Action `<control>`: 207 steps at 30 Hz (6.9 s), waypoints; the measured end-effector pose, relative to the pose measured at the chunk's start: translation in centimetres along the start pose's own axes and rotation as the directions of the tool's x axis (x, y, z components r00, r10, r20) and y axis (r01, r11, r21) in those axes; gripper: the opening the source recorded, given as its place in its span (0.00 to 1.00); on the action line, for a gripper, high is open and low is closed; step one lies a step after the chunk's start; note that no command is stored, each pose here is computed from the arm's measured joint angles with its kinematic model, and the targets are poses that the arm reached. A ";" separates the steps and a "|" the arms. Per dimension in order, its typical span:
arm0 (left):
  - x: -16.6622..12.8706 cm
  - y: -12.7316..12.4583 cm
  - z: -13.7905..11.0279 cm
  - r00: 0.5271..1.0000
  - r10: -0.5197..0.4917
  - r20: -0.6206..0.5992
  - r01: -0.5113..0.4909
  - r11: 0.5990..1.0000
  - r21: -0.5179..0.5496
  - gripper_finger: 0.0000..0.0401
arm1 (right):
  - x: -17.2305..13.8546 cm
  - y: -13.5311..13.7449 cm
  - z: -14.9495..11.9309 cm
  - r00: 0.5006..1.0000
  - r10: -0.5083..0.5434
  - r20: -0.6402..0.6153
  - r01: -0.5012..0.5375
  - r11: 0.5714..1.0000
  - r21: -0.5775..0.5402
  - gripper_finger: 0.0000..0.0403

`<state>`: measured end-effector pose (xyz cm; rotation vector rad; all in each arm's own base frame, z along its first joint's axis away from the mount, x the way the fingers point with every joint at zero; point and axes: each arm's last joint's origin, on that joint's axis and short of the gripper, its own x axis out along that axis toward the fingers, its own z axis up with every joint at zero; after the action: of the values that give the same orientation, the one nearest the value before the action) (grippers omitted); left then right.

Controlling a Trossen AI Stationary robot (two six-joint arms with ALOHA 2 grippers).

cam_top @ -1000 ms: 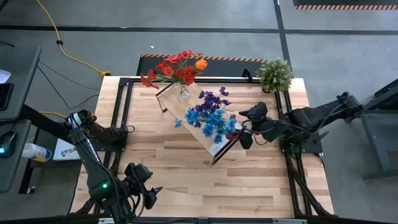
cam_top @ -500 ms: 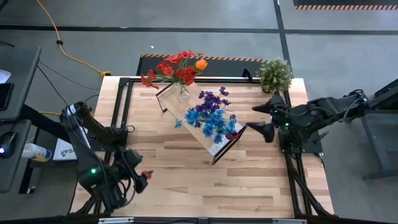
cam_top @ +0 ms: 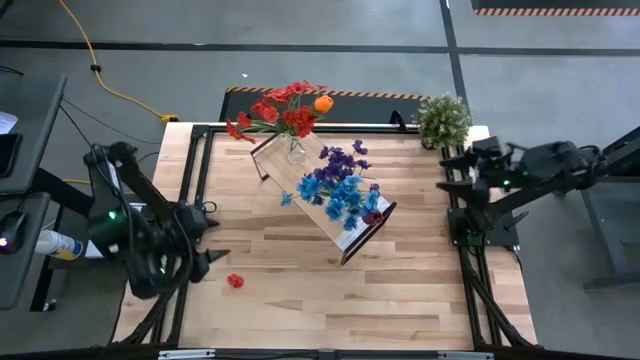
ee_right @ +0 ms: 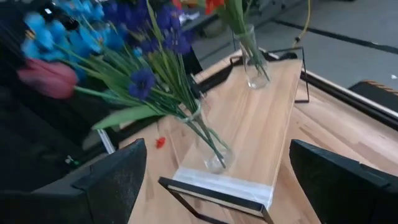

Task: Pick and place flowers into a vace then onto a shelf
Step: Return to Home Position

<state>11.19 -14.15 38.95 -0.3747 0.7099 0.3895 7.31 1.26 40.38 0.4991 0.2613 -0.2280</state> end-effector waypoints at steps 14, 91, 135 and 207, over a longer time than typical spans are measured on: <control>-2.7 9.3 2.0 0.984 -0.158 0.078 0.154 0.987 0.055 0.99 | -5.5 -3.9 -0.4 0.993 0.080 0.091 -0.080 0.997 0.001 0.95; 8.0 13.4 -8.5 0.533 -0.571 0.625 0.490 0.810 0.323 0.99 | 4.6 -5.6 -11.7 0.920 0.250 0.303 -0.240 0.968 -0.071 0.95; 10.5 15.5 -7.3 0.565 -0.592 0.575 0.441 0.805 0.396 0.99 | 4.0 -6.7 -13.3 0.857 0.401 0.323 -0.383 0.916 -0.121 0.95; 15.1 16.0 -10.6 0.792 -0.445 0.417 0.249 0.860 0.445 0.99 | 7.9 -8.0 -18.7 0.890 0.400 0.219 -0.357 0.910 -0.210 0.95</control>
<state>8.34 -1.93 17.98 -0.0287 0.1666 -0.0206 8.95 2.53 18.72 0.3419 -0.0760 0.1135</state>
